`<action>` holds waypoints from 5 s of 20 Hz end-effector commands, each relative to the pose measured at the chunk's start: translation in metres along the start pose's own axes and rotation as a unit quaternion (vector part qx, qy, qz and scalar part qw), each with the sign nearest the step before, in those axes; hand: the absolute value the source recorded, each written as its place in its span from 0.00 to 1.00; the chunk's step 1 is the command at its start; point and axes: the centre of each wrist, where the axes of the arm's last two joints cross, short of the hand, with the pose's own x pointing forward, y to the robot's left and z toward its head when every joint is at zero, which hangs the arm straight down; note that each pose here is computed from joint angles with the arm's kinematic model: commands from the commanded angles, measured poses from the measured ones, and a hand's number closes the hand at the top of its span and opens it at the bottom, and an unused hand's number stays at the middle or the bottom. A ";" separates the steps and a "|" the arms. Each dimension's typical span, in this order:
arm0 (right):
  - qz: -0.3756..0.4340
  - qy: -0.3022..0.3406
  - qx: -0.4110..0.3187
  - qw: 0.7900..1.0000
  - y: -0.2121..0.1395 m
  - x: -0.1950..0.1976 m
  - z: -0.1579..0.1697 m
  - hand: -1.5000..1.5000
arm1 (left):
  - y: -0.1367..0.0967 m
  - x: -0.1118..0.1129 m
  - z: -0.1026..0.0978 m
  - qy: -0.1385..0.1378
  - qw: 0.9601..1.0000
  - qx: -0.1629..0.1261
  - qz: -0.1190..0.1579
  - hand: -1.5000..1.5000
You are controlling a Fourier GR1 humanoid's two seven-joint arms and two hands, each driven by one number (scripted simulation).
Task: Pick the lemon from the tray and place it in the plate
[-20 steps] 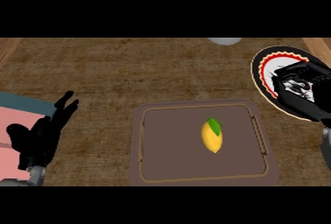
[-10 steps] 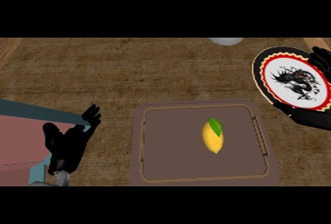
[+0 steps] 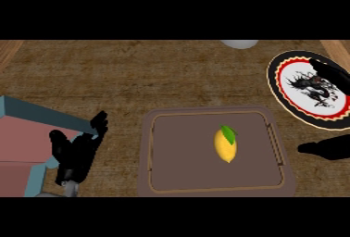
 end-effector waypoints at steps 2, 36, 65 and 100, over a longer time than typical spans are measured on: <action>0.068 0.042 0.053 0.995 0.015 0.043 -0.007 0.00 | -0.006 -0.027 0.007 0.031 1.000 -0.008 0.000 0.50; 0.172 0.149 0.124 0.966 0.160 0.053 -0.025 0.00 | -0.002 -0.021 -0.007 0.021 1.000 -0.013 -0.004 0.50; 0.218 0.020 0.126 0.968 0.183 0.036 0.034 1.00 | 0.001 -0.020 0.005 0.024 1.000 0.001 0.003 0.50; -0.019 0.026 -0.314 0.949 -0.005 -0.131 0.019 1.00 | -0.016 -0.016 -0.005 0.013 1.000 -0.015 -0.012 0.50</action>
